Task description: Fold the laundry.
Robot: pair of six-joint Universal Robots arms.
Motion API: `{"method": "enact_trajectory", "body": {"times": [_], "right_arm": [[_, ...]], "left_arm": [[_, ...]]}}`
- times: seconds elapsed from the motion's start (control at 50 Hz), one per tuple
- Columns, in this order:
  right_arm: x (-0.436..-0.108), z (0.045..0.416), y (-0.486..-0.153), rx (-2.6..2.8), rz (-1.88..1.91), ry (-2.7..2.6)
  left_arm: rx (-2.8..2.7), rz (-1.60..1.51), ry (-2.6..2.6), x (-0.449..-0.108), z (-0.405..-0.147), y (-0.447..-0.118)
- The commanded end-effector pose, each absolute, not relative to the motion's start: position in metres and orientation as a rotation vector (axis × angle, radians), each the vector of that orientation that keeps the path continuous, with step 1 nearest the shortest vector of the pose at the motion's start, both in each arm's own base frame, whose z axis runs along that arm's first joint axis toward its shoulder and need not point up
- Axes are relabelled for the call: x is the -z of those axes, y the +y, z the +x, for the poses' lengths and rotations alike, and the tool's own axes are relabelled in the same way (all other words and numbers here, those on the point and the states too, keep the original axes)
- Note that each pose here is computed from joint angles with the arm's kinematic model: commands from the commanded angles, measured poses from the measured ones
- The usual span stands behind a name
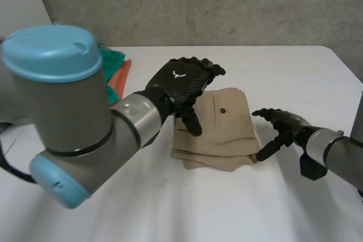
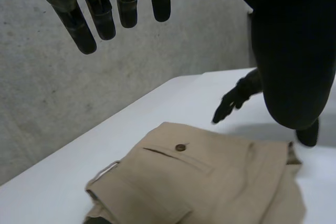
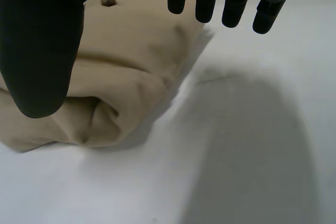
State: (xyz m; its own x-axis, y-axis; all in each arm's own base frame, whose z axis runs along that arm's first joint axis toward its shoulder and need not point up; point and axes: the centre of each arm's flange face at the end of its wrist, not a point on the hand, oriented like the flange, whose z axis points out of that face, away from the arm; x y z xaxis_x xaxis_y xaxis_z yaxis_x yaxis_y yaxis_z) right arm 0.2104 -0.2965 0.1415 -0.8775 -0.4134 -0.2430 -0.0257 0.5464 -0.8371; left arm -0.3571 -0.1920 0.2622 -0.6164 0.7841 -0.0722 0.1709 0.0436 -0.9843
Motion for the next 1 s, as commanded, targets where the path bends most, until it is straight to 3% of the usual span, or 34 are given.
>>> {"method": "enact_trajectory", "body": {"times": [0.02, 0.34, 0.6, 0.8, 0.88, 1.0], "right_arm": [[-0.132, 0.225, -0.295, 1.279, -0.403, 2.33], [-0.112, 0.256, -0.288, 1.243, -0.498, 2.326], [-0.149, 0.253, -0.322, 1.551, -0.393, 2.24], [-0.154, 0.21, -0.422, 1.776, -0.193, 2.2], [-0.15, 0.167, -0.473, 1.88, 0.036, 2.175], [-0.138, 0.115, -0.515, 1.947, 0.301, 2.168]], "left_arm": [[-1.618, -0.908, -1.787, -0.262, -0.344, -0.187], [-1.632, -0.89, -1.796, -0.261, -0.335, -0.188], [-1.666, -0.885, -1.753, -0.268, -0.339, -0.189], [-1.719, -0.878, -1.626, -0.294, -0.356, -0.185], [-1.719, -0.876, -1.597, -0.299, -0.364, -0.183], [-1.716, -0.872, -1.571, -0.302, -0.373, -0.184]]}}
